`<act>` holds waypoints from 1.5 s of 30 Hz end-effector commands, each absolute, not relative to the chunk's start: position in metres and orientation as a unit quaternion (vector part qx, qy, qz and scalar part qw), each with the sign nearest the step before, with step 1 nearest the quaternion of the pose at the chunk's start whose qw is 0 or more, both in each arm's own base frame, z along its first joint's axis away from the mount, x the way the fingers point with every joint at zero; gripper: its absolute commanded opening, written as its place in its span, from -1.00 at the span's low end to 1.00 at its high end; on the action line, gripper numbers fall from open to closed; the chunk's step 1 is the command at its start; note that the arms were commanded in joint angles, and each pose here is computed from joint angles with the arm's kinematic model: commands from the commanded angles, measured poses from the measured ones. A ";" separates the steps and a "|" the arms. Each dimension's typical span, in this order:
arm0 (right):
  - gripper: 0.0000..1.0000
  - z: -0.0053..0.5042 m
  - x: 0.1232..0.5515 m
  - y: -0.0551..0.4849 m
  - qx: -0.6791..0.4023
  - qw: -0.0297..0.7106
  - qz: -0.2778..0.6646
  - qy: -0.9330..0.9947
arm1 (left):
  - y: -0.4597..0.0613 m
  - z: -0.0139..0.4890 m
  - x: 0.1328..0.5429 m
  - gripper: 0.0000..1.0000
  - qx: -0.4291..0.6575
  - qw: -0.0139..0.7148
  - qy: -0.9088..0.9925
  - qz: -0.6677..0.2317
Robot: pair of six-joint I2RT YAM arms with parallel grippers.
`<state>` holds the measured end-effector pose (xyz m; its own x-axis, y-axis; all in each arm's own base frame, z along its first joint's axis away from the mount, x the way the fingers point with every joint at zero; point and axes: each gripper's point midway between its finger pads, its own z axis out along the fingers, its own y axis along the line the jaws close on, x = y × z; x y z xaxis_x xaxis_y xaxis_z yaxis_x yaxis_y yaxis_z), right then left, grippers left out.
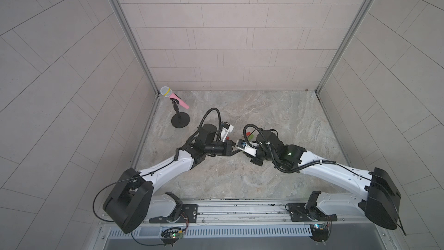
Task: Close the usb drive cover
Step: Close the cover of the USB drive, then place the USB drive at the center of the board.
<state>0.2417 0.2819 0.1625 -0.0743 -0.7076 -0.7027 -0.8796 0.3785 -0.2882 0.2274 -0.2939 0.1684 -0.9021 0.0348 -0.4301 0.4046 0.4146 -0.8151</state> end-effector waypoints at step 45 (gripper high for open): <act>-0.72 0.059 0.346 0.081 -0.006 0.120 0.078 0.990 | -0.243 0.171 0.250 0.22 0.104 0.318 0.855 -0.396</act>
